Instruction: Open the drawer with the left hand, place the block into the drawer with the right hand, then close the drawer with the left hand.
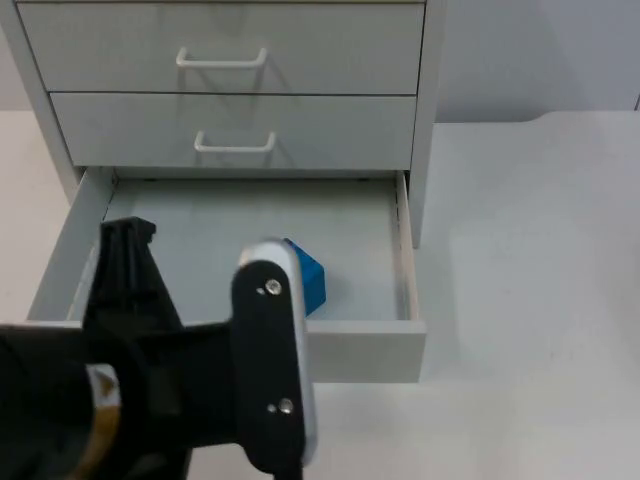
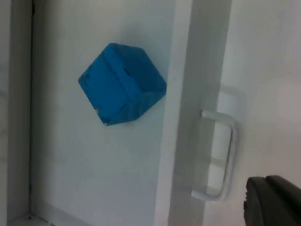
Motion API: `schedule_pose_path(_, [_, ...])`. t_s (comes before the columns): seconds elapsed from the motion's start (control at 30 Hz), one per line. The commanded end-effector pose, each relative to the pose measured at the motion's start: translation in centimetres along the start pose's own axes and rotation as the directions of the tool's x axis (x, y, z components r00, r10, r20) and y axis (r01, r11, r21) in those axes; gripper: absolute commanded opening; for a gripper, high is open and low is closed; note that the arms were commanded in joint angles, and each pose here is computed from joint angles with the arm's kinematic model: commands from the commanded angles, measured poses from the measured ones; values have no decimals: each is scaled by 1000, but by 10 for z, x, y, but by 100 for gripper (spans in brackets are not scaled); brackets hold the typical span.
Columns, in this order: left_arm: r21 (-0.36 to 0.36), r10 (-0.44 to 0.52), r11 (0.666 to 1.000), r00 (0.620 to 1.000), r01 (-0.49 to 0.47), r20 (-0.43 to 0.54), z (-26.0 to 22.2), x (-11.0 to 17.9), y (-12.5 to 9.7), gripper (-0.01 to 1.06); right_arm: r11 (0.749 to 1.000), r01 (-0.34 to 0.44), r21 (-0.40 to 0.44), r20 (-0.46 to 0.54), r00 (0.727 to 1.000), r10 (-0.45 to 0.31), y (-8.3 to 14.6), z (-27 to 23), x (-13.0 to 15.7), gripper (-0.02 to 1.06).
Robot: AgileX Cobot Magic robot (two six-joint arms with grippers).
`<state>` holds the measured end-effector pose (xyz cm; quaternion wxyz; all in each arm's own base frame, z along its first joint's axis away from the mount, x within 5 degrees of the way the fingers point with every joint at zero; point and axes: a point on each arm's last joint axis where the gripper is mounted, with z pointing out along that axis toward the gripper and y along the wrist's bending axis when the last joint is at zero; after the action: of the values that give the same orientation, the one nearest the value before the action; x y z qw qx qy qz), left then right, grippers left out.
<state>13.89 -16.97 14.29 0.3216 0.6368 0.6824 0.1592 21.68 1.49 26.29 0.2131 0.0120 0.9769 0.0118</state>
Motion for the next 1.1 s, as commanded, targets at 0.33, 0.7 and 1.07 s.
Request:
schedule_pose_path(0.33, [-56, -19, 998, 991, 12, -129, 39, 9, -16, 0, 1000, 9, 3, 8, 1000, -9, -1, -2, 0, 80])
schedule_pose_path(0.7, [26, -104, 994, 983, 110, -150, 59, 15, 6, 0, 1000, 9, 3, 8, 1000, -9, -1, -2, 0, 80])
schedule_pose_path(1.07, [57, -121, 990, 984, 130, -133, 75, 15, 31, 0, 1000, 9, 2, 12, 1000, -9, -1, -2, 0, 80])
